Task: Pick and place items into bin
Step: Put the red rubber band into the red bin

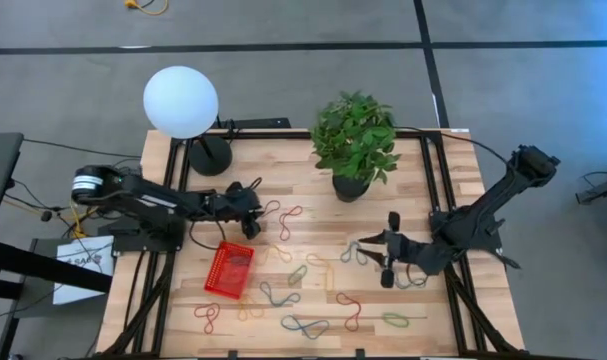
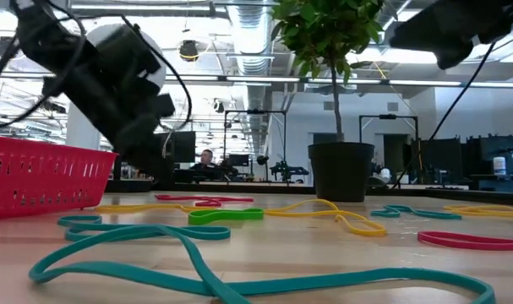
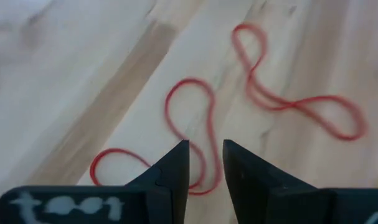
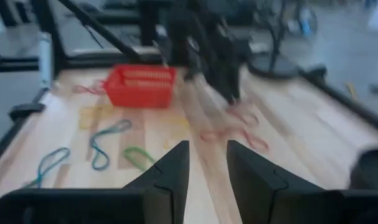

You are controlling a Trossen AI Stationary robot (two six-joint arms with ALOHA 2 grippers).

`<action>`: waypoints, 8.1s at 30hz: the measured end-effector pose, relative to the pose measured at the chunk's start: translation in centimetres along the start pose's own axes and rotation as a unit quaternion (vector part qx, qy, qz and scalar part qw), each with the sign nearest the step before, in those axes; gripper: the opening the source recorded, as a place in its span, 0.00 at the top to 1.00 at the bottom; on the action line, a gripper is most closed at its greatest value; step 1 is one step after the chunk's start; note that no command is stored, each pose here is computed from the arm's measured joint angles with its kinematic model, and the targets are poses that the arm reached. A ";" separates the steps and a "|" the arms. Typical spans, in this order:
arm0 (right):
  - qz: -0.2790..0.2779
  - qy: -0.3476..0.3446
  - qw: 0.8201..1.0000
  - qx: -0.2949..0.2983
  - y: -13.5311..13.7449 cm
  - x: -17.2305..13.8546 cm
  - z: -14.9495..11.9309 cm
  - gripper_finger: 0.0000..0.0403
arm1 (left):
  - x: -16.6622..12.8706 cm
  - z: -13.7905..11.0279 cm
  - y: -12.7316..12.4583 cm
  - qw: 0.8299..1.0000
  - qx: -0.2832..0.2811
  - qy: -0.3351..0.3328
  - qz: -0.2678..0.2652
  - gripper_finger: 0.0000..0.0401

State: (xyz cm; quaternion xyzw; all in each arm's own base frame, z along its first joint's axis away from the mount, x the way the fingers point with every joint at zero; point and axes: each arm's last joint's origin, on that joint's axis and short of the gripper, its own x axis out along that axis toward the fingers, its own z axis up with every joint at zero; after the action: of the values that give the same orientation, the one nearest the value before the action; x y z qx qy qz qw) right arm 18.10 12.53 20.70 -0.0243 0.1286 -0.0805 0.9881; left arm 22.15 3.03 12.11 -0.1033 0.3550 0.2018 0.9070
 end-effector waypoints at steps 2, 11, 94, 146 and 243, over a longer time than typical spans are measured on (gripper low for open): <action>0.001 -0.016 1.000 -0.009 -0.2 0.0 -0.3 0.74 | 0.8 -0.4 0.1 1.000 -0.002 0.010 0.003 0.78; -0.036 -0.023 0.999 0.007 -1.5 1.1 -0.3 0.74 | 2.6 -0.5 0.0 0.999 0.007 0.035 0.022 0.78; -0.116 -0.023 0.987 0.106 -4.7 3.2 -0.1 0.74 | -16.5 -5.1 -12.6 0.905 0.101 0.279 -0.305 0.80; -0.117 -0.026 0.984 0.130 -4.7 3.2 -0.1 0.74 | -14.5 -13.4 -18.0 0.936 0.107 0.290 -0.170 0.81; -0.115 -0.031 0.977 0.178 -4.7 3.2 -0.1 0.74 | -20.8 4.6 -11.3 0.967 0.232 0.018 0.105 0.71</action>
State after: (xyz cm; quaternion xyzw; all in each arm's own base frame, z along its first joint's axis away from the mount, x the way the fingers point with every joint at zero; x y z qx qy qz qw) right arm 20.40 7.40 20.12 0.1353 0.0774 -0.2144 0.9642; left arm 16.09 -11.71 30.22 0.1446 0.4170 0.2058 0.8734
